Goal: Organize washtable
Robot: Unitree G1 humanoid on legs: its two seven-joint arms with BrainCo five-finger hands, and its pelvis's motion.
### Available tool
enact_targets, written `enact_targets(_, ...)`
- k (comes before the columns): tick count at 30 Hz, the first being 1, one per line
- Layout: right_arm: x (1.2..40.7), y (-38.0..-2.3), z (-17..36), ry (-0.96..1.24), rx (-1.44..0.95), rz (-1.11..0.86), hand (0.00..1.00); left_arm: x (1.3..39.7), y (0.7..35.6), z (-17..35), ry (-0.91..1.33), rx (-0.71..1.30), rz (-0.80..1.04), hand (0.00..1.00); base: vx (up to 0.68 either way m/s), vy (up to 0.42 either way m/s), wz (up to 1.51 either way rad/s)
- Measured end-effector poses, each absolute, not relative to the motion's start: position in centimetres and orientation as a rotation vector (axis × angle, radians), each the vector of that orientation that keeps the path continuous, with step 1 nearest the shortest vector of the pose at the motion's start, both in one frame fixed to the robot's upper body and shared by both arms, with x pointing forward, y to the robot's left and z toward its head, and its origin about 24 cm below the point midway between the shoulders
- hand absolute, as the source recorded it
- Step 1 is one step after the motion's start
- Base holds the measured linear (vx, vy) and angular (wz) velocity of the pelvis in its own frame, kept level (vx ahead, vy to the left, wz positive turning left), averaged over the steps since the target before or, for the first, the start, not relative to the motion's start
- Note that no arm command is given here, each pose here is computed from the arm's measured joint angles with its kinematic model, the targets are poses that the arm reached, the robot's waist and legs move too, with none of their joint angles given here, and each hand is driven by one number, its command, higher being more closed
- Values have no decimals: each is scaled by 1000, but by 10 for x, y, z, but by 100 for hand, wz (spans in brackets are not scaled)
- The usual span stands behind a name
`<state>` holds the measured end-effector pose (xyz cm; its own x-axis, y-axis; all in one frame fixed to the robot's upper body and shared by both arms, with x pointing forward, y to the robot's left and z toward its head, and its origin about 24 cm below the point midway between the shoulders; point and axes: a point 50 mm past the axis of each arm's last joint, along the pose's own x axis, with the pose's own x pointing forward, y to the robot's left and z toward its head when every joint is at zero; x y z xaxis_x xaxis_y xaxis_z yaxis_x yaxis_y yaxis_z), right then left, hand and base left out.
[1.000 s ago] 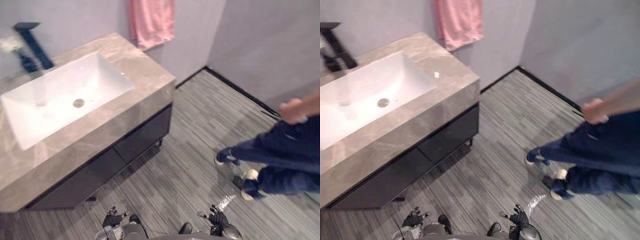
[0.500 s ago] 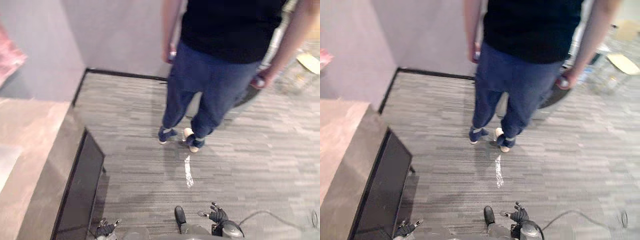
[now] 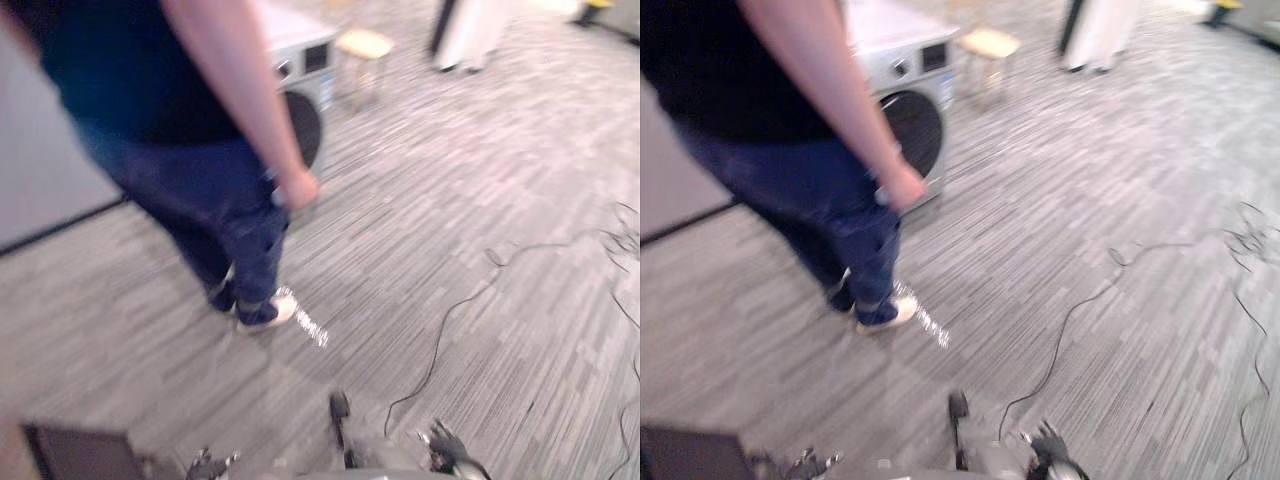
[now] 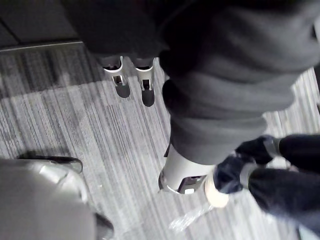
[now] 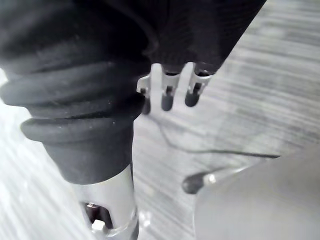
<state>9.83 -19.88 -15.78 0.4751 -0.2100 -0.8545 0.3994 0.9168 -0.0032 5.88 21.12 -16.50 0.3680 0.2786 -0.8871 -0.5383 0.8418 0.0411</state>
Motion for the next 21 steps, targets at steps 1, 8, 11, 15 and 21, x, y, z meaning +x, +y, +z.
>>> enact_targets(1, 97, -203, -157, 1008, 198, -381, 0, 57, 206, -166, 1089, -281, 520, 0, -31, 24, -245)
enact_targets(8, 110, -197, -158, 1025, 167, -315, 0, 74, 199, -165, 1062, -288, 447, 0, -34, -84, -161)
enact_targets(11, 103, -194, -160, 1038, 206, -336, 0, 79, 193, -165, 1049, -340, 457, 0, -35, -251, -42)
enact_targets(15, 98, -194, -162, 1040, 269, -389, 0, 82, 194, -164, 1031, -352, 465, 0, -48, -144, -30)
enact_targets(21, 92, -200, -163, 1068, 222, -370, 0, 86, 190, -158, 945, -415, 500, 0, -40, -40, -83)
